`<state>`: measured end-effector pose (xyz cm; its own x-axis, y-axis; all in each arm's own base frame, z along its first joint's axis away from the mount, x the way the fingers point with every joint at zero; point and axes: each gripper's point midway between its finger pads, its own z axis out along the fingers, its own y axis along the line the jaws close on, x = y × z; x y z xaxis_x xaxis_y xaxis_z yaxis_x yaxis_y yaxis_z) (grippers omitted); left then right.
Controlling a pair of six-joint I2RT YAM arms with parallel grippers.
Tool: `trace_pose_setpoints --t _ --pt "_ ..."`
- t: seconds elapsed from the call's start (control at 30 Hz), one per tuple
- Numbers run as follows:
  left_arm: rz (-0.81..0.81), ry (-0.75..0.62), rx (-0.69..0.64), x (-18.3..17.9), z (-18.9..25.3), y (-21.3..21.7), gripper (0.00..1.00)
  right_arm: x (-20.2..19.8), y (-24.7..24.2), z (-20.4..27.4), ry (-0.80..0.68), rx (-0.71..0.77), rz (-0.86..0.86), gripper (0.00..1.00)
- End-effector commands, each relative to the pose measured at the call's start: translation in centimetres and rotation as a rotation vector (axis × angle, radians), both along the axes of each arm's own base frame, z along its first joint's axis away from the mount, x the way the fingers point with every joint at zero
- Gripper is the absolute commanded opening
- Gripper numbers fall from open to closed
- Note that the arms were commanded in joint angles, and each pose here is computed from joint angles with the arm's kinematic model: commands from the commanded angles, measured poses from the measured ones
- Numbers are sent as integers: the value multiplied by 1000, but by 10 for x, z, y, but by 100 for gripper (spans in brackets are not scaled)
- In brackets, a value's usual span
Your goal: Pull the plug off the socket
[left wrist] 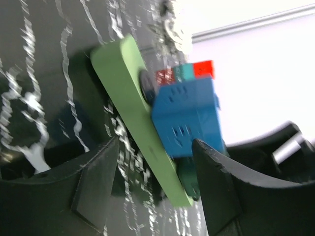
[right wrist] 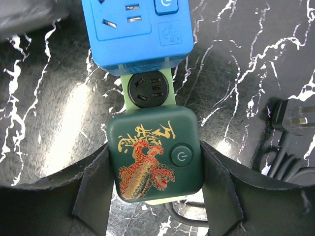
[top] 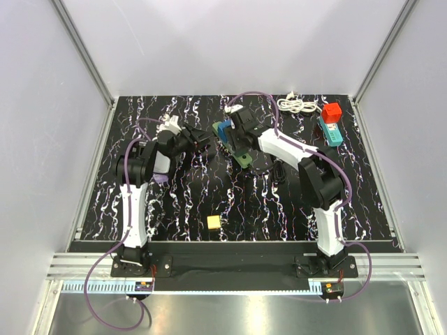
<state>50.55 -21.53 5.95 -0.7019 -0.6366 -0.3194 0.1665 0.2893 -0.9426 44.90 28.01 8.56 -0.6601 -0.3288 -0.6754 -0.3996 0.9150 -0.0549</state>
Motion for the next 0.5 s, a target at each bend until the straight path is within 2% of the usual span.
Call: trace_pose_setpoints --t 0.0,0.13,0.23,0.47 --pt "-32 -164 -99 -14 44 -7 66 37 -1 75 -175 142 -102 0" --pt "-62 -168 -125 -25 45 -20 66 37 4 77 -161 178 -84 0" --pt "-75 -155 -108 -29 46 -33 61 35 4 81 -163 191 -88 0" --pt "-83 -19 -101 -44 20 -66 54 34 6 79 -155 202 -88 0"
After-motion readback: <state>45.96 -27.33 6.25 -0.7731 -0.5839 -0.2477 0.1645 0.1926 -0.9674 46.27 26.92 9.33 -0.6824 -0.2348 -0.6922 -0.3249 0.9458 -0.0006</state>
